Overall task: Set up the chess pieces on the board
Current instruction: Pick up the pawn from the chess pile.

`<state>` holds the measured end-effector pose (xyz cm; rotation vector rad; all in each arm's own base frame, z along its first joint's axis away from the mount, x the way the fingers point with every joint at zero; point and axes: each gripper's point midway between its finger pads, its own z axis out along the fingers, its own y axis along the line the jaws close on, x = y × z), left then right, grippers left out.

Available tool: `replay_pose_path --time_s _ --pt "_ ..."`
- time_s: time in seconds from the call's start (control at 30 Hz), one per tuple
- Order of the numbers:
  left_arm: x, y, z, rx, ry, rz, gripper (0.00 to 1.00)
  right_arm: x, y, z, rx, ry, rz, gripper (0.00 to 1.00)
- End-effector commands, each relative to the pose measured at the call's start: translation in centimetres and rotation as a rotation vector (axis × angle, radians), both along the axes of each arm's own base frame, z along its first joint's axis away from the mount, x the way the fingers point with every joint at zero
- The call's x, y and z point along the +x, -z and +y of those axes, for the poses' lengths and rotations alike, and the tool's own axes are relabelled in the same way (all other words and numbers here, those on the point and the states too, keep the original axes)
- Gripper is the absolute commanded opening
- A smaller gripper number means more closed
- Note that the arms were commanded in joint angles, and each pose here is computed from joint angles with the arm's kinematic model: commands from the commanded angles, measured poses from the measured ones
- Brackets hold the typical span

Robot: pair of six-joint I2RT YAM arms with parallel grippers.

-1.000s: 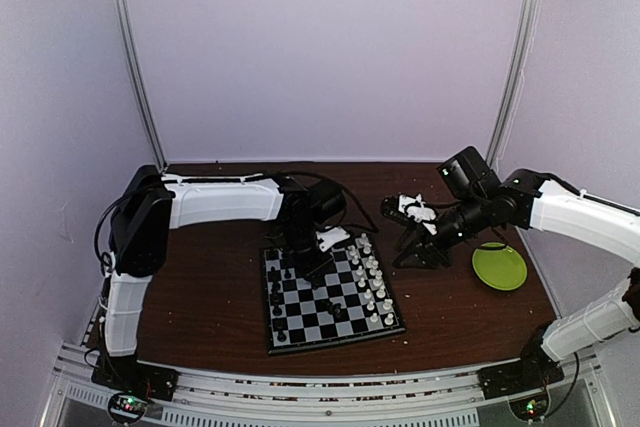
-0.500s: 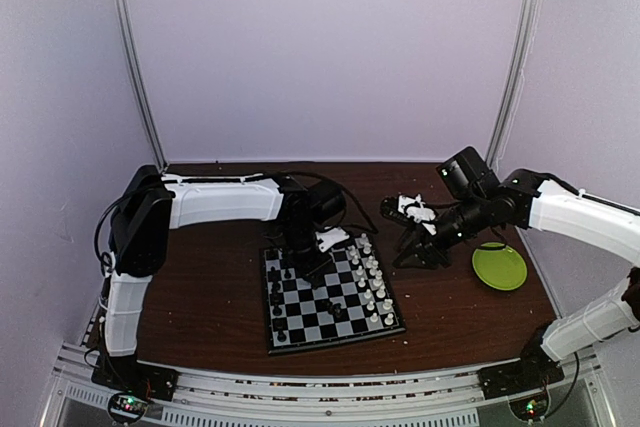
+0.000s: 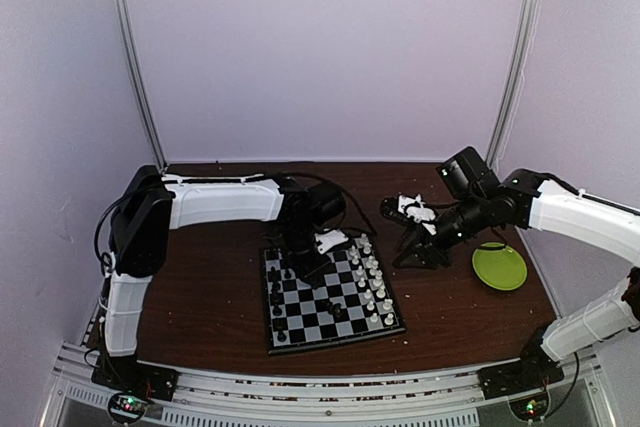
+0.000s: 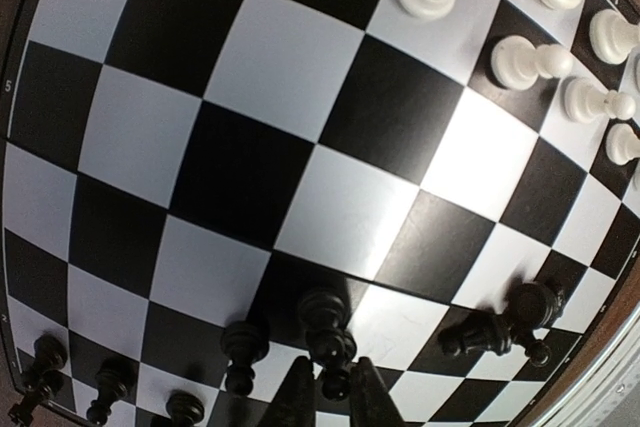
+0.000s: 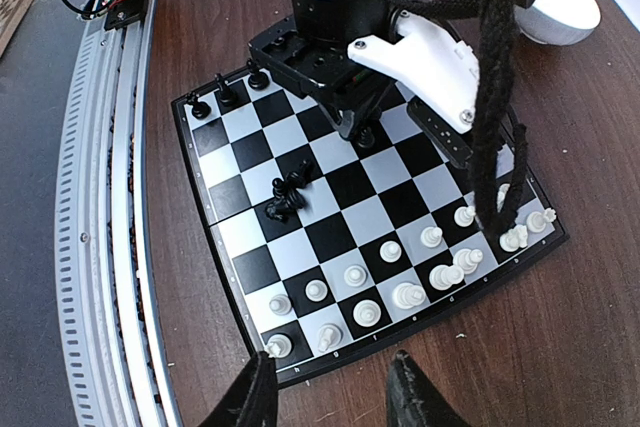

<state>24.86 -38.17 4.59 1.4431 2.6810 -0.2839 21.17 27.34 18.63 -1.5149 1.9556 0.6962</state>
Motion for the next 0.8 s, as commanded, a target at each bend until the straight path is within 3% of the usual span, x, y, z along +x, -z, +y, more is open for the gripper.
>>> replay_pose_path --time_s 0.0,0.2,0.4,0.6,0.77 --pt "-0.4 -0.3 -0.2 -0.004 0.015 0.008 0.11 0.1 -0.3 0.0 0.007 -0.009 0.002 0.38" --pt "-1.6 -2.3 0.9 0.004 0.023 0.035 0.01 0.1 -0.3 0.0 0.008 -0.009 0.000 0.38" --pt "-1.8 -6.0 1.3 -0.043 0.029 -0.005 0.00 0.1 -0.4 0.0 0.010 -0.009 -0.003 0.38" --pt "0.3 -8.3 2.1 -0.061 -0.012 -0.087 0.00 0.1 -0.3 0.0 0.007 -0.008 0.002 0.38" --pt "3.0 -7.4 5.2 0.009 -0.099 -0.121 0.00 0.1 -0.3 0.0 0.005 -0.006 0.001 0.38"
